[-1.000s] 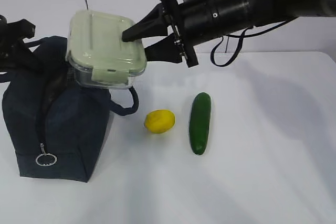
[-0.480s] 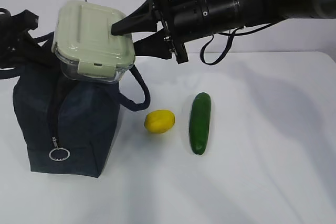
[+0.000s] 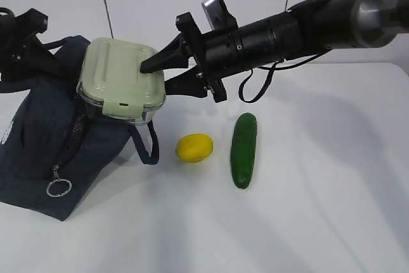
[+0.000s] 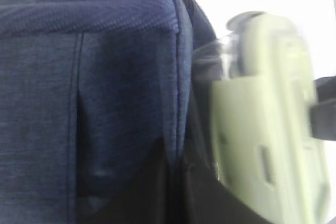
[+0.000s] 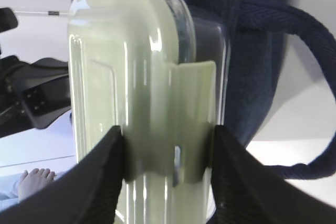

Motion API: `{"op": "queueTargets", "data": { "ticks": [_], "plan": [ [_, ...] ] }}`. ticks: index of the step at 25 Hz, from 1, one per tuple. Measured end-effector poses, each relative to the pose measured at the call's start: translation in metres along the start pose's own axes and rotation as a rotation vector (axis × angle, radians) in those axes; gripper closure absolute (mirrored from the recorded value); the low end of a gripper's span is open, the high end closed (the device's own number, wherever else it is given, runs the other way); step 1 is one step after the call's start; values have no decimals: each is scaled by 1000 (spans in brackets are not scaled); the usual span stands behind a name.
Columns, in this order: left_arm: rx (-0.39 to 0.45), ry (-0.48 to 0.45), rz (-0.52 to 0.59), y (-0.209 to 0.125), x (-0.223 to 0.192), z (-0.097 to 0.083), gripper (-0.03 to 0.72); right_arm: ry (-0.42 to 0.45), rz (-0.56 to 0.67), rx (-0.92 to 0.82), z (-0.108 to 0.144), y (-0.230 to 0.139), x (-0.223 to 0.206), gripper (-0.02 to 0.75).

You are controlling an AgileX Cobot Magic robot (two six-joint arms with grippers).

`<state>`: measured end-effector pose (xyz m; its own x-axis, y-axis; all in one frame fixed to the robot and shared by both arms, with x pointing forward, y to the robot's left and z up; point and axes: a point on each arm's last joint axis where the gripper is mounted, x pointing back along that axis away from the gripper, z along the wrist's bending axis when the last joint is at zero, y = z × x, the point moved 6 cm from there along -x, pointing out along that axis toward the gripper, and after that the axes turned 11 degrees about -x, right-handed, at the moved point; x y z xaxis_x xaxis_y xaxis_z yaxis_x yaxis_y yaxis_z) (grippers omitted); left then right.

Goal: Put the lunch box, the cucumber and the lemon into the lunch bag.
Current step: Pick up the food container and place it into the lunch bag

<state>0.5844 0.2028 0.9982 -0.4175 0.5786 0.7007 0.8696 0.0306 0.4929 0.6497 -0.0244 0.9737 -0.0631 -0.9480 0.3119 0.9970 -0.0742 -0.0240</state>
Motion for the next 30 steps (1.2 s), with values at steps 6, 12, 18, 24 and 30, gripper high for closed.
{"op": "queueTargets", "data": {
  "ticks": [6,12,18,24,30],
  "plan": [
    [1,-25,-10,1,0,-4,689,-33,-1,-14,-15,2,-8,391],
    [-2,-30,-5,1,0,-5,689,-75,-12,-12,-26,1,-22,391],
    [-1,-38,4,-1,0,-6,690,-77,-9,40,-26,-1,-28,391],
    [-8,-46,13,-2,-2,-9,690,-41,-9,16,-29,-3,-40,391],
    [-44,-66,30,-6,-10,-25,690,-5,2,39,-28,-2,-54,391]
  ]
}}
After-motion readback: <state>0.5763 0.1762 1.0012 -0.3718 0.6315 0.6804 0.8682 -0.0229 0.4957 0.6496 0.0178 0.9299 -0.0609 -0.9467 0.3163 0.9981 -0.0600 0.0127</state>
